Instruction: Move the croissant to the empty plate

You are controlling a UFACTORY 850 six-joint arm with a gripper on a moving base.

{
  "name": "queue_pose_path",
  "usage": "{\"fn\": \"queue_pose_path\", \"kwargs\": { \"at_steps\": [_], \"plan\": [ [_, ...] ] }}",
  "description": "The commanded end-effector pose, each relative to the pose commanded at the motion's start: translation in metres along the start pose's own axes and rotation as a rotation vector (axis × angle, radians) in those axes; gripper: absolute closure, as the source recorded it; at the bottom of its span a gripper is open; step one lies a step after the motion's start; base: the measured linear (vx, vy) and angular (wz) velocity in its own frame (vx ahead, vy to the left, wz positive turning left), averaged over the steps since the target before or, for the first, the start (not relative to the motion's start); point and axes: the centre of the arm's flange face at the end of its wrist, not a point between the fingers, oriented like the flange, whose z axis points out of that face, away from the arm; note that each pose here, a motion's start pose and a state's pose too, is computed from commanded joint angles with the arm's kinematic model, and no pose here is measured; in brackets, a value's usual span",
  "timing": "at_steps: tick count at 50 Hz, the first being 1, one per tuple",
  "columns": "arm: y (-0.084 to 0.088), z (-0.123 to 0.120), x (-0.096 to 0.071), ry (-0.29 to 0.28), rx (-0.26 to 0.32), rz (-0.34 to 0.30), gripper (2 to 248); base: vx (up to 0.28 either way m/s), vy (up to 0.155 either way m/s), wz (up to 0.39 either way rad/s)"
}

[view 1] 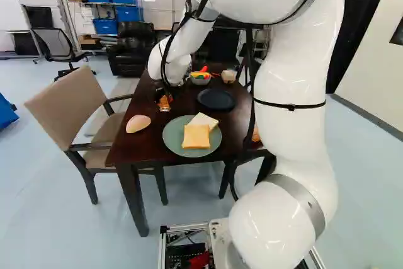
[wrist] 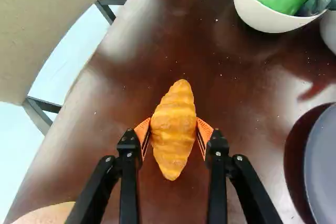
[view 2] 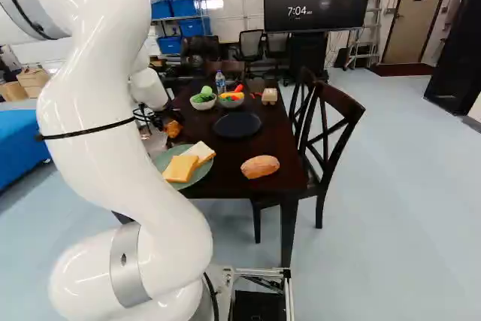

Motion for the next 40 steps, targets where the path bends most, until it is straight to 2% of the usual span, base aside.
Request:
{"fn": "queue_pose_path", "kwargs": {
  "at_steps": [18,40],
  "plan": [
    [0.005,-0.024,0.004,0.016,-0.005,0.007,114,0.000,0.000,0.000],
    [0.027,-0.058,-0.001,0.009,-0.029,0.041,114,0.000,0.000,0.000]
  ]
}}
